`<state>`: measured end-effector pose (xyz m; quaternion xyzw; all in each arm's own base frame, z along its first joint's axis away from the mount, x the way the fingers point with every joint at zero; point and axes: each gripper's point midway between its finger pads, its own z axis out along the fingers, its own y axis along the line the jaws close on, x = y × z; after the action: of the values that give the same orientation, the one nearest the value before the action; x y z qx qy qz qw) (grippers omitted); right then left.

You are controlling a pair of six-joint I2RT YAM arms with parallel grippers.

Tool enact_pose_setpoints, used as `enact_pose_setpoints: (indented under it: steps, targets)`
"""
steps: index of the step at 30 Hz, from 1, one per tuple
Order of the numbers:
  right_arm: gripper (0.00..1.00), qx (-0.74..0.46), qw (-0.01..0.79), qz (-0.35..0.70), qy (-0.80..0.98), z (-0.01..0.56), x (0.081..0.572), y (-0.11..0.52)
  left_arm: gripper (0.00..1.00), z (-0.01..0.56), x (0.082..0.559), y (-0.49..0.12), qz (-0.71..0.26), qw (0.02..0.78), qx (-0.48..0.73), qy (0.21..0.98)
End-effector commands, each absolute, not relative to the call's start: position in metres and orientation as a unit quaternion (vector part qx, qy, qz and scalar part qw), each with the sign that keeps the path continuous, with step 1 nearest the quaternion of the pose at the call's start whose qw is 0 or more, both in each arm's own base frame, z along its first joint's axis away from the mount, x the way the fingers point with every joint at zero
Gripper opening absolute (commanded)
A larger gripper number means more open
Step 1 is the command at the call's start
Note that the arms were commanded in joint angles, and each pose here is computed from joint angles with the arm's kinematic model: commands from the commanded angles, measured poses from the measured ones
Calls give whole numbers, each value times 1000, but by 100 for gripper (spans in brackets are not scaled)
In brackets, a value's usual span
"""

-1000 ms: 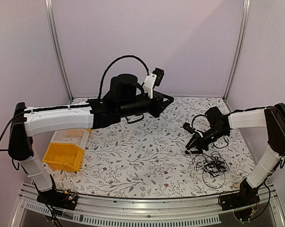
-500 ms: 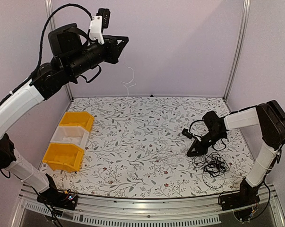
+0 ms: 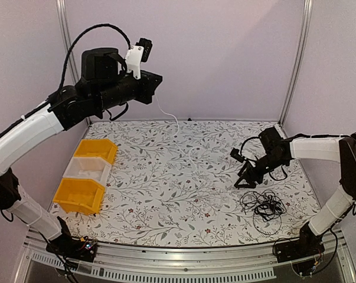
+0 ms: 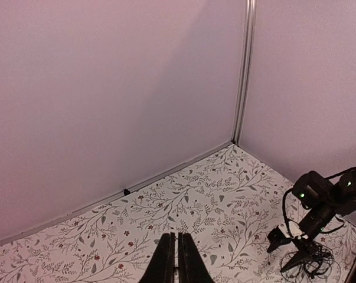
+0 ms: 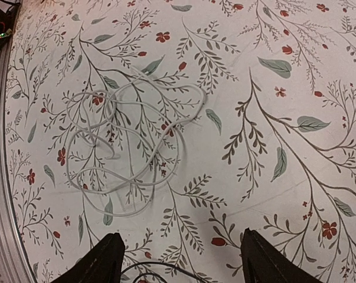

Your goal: Untangle the cables

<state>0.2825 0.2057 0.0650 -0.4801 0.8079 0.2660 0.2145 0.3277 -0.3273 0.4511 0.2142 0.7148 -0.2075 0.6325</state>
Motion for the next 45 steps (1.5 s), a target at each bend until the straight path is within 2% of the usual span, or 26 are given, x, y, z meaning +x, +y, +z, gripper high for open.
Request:
enact_pose_setpoints:
  steps: [1, 8, 12, 17, 32, 45]
  targets:
    - [74, -491, 250, 231, 802, 89, 289, 199, 0, 429, 327, -301, -178, 612, 183, 749]
    - [75, -473, 282, 221, 805, 95, 294, 189, 0, 397, 328, -258, -123, 588, 146, 786]
    - [76, -464, 267, 205, 819, 78, 297, 183, 0, 384, 342, -226, -102, 577, 110, 803]
    - [77, -460, 242, 194, 832, 56, 297, 178, 0, 387, 366, -188, -85, 580, 67, 808]
    - [80, -462, 232, 168, 839, 43, 297, 169, 0, 414, 410, -84, 4, 603, -14, 798]
    - [81, -462, 217, 158, 845, 32, 294, 164, 0, 370, 443, -6, 42, 568, -79, 818]
